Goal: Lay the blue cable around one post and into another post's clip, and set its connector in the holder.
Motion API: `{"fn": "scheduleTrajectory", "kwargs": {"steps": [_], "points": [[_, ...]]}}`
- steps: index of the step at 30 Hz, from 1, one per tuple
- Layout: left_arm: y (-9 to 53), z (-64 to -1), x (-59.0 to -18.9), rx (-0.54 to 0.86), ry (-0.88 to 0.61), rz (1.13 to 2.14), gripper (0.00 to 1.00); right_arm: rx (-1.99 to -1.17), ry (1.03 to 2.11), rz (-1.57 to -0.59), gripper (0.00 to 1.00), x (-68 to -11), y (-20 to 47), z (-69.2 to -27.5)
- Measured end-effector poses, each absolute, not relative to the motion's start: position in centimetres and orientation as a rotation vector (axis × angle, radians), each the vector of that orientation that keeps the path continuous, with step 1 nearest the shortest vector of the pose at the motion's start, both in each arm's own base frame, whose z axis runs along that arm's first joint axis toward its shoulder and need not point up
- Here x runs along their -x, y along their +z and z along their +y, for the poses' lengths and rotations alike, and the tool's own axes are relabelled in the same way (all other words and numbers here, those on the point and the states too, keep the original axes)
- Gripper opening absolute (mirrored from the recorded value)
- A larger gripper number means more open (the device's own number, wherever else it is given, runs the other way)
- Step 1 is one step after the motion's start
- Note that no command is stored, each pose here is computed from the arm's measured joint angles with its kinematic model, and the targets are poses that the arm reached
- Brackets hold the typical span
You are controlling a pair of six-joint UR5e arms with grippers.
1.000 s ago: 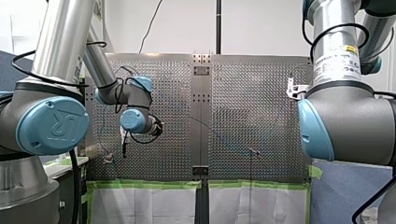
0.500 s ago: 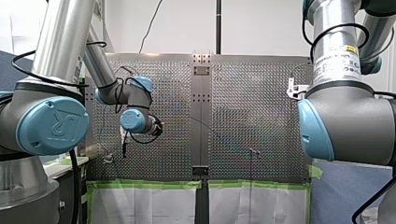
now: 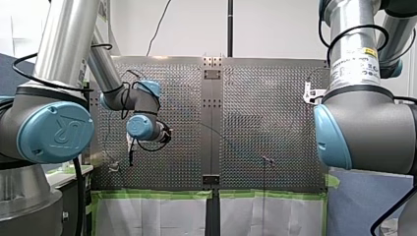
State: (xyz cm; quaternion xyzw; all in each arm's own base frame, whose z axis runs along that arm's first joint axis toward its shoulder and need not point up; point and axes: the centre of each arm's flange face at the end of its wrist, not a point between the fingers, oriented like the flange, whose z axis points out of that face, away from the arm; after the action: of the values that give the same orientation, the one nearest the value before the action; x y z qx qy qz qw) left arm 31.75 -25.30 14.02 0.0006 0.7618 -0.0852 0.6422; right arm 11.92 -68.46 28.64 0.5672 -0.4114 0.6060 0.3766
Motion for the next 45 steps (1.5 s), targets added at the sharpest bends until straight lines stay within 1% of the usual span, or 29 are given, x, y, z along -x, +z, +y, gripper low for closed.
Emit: {"fn": "scheduleTrajectory", "kwargs": {"steps": [13,20,25,28,32,37,45], "points": [[14.0,-25.3,-31.8,-0.001,-0.194,1.736,1.0,-1.393,1.49,-1.108,0.99,-10.8,28.6,-68.7],[14.0,-25.3,-31.7,-0.002,-0.194,1.736,1.0,-1.366,1.409,-1.192,0.99,-9.4,28.1,-68.5],[14.0,-25.3,-31.7,-0.002,-0.197,1.736,1.0,-1.369,1.344,-1.236,0.99,-8.8,27.8,-67.6],[14.0,-25.3,-31.7,-0.002,-0.198,1.736,1.0,-1.346,1.33,-1.254,0.99,-8.7,28.2,-66.7],[14.0,-25.4,-31.7,-0.004,-0.2,1.737,1.0,-1.285,1.34,-1.269,0.99,-8.8,29.2,-65.6],[14.0,-25.5,-31.6,-0.006,-0.203,1.738,1.0,-1.235,1.352,-1.262,0.99,-9.6,30.2,-64.4],[14.0,-25.6,-31.4,-0.01,-0.203,1.744,1.0,-1.187,1.375,-1.199,0.99,-13.2,32.1,-61.6]]}}
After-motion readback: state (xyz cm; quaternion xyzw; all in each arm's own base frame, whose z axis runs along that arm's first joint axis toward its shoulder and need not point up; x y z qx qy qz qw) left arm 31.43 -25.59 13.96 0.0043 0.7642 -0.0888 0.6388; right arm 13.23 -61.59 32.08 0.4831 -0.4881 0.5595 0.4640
